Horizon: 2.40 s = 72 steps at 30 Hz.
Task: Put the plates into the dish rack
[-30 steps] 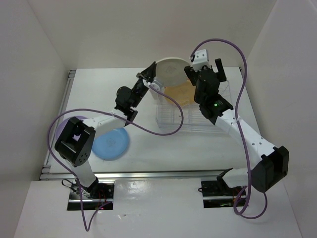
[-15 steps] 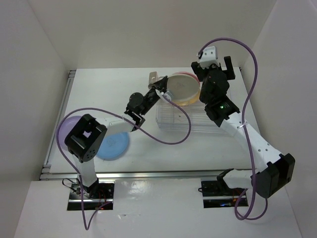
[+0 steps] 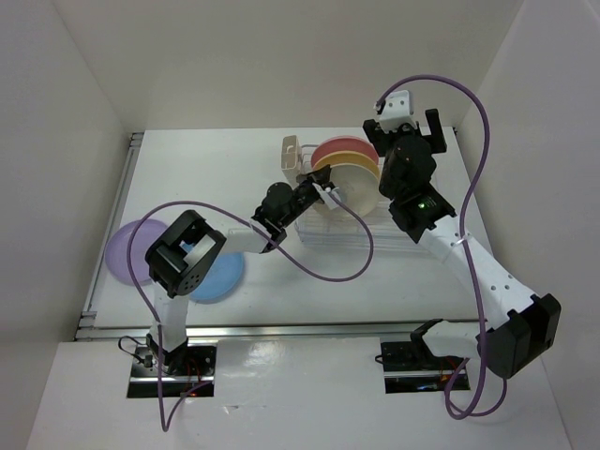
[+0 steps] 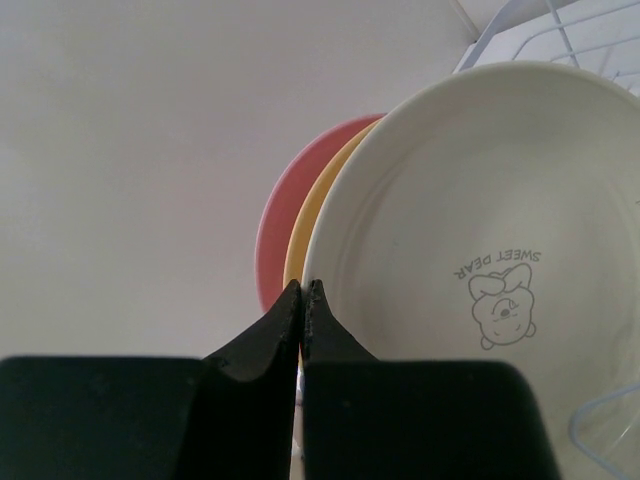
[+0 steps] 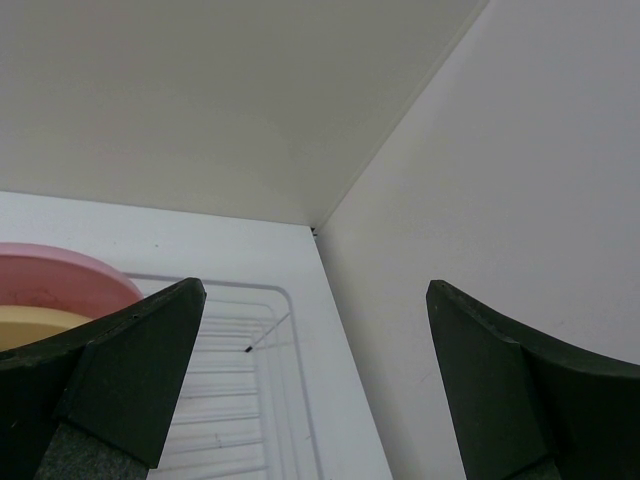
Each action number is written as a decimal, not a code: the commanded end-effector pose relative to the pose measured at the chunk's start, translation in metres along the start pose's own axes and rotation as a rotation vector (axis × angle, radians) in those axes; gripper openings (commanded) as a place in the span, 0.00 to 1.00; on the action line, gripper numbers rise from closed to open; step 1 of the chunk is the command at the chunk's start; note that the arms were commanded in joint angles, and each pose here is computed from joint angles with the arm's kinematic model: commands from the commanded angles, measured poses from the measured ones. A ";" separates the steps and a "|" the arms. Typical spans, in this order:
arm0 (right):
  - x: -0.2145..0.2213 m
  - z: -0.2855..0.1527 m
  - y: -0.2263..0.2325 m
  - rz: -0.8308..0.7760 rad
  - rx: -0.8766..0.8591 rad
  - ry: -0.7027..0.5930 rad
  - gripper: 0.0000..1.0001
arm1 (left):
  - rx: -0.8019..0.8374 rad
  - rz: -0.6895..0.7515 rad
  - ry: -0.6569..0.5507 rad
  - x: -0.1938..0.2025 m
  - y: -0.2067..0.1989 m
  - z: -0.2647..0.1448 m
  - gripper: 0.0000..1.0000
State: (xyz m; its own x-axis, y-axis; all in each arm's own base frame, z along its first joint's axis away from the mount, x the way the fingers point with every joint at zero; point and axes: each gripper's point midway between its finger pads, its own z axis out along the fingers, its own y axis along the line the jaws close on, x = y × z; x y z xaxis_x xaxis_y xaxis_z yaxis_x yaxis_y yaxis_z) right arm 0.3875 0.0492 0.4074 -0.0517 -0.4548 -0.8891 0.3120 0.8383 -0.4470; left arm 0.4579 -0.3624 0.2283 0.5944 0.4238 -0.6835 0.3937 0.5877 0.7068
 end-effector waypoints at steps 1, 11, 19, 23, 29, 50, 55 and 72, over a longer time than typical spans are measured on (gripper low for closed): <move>-0.010 -0.002 -0.013 0.044 0.029 -0.035 1.00 | -0.060 0.050 0.000 0.001 0.021 0.003 0.01; -0.003 0.001 -0.002 0.035 0.010 -0.024 1.00 | 0.025 0.014 0.057 0.006 0.007 -0.021 0.58; 0.006 0.004 0.014 0.040 -0.032 -0.009 1.00 | -0.049 -0.084 0.204 -0.032 0.077 -0.029 0.70; 0.013 0.005 0.021 0.030 -0.042 0.008 1.00 | -0.044 -0.052 0.202 -0.062 0.106 -0.044 0.75; 0.012 0.005 0.022 0.030 -0.050 0.003 1.00 | 0.046 -0.106 0.194 -0.067 0.102 -0.067 0.81; 0.017 0.007 0.031 0.028 -0.076 0.005 1.00 | 0.207 -0.873 1.020 0.153 0.093 -0.284 0.76; 0.013 0.008 0.031 0.038 -0.075 0.005 1.00 | 0.379 -0.810 1.157 0.162 0.058 -0.311 0.76; 0.021 0.004 0.032 0.024 -0.082 0.017 1.00 | 0.648 -0.756 1.250 0.204 0.005 -0.343 0.77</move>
State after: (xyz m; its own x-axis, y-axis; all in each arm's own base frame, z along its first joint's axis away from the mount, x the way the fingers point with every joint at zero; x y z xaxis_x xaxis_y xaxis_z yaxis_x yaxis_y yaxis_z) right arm 0.4029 0.0675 0.3619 -0.0943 -0.4528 -0.8866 0.2186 0.8595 -0.4621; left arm 0.3442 -0.0372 0.0411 -0.6689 0.6280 -0.3979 0.7101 0.6981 -0.0920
